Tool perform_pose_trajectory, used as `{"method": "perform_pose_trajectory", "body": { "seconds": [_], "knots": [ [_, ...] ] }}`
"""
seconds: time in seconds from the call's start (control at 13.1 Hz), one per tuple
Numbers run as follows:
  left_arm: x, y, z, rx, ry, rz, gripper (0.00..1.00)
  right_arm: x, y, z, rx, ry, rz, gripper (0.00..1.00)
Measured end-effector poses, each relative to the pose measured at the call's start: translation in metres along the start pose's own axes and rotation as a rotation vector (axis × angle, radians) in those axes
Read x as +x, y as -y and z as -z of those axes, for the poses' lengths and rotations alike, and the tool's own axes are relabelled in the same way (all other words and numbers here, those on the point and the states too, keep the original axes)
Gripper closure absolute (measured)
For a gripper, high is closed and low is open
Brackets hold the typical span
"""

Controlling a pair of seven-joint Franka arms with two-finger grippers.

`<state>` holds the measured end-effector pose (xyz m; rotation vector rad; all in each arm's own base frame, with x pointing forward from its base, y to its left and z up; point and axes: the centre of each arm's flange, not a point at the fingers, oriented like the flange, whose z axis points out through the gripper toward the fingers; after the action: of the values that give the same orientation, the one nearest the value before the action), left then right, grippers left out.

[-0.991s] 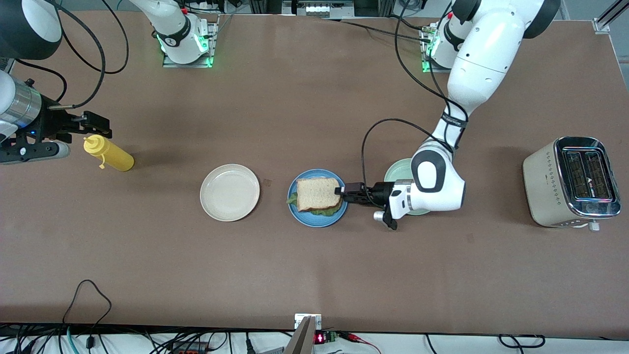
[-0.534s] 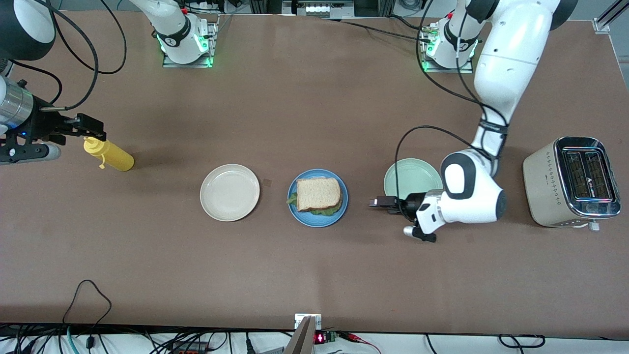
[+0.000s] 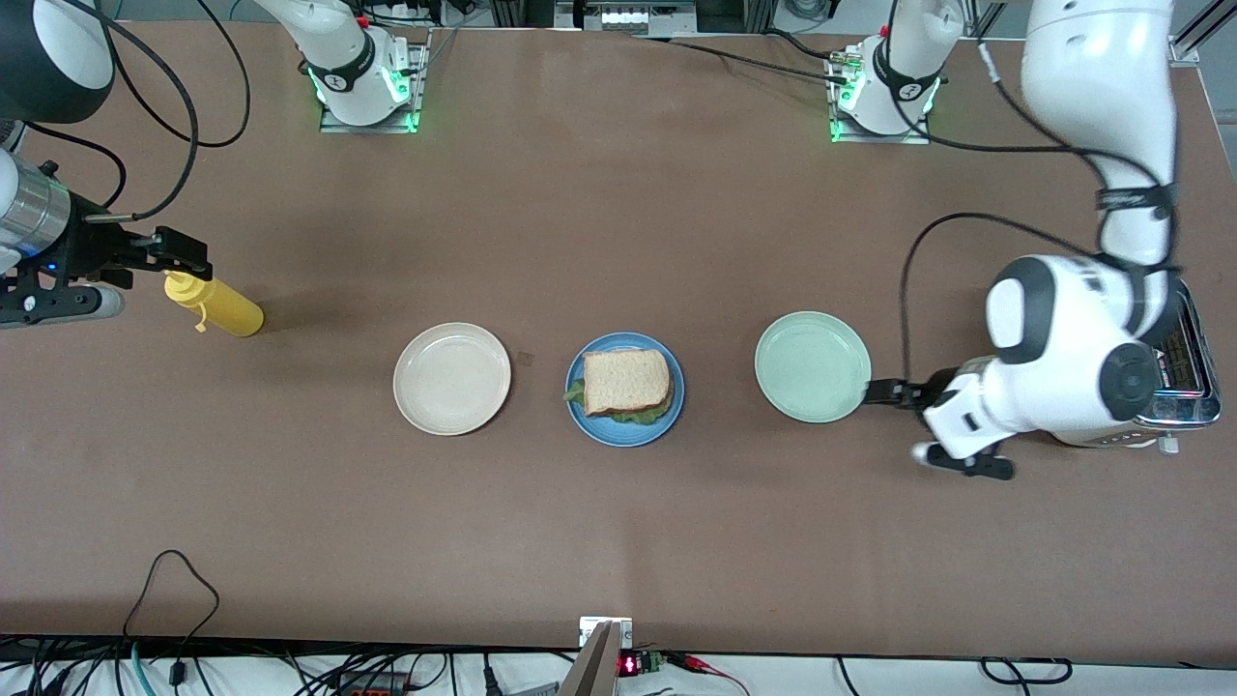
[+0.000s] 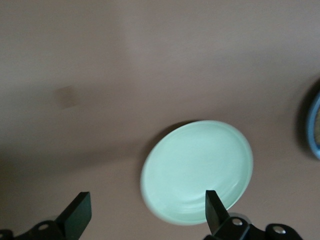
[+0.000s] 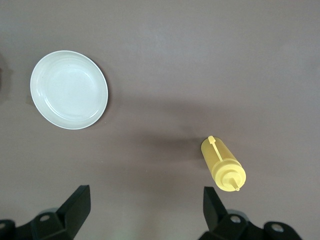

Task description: Make sandwich in blue plate with both arms

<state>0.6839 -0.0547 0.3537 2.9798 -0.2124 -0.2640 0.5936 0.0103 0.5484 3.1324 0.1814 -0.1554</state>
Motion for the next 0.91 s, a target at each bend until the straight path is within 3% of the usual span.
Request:
{"method": "perform_pose_trajectory", "body": {
  "seconds": [0.15,0.3,0.53,0.91],
  "knots": [
    [-0.020,0.034,0.049,0.058,0.013,0.046,0.00,0.002,-0.002,-0.003,0.000,0.001,-0.003,0.00],
    [-0.043,0.054,0.094,0.060,0.006,0.085,0.00,0.004,-0.002,-0.006,0.001,0.004,-0.003,0.00],
    [-0.079,0.057,0.148,0.039,0.001,0.099,0.00,0.006,-0.002,-0.011,0.001,0.010,-0.003,0.00],
    [-0.126,0.049,0.211,0.080,-0.042,0.069,0.00,0.009,0.000,-0.015,0.002,0.012,0.001,0.00]
  ]
}}
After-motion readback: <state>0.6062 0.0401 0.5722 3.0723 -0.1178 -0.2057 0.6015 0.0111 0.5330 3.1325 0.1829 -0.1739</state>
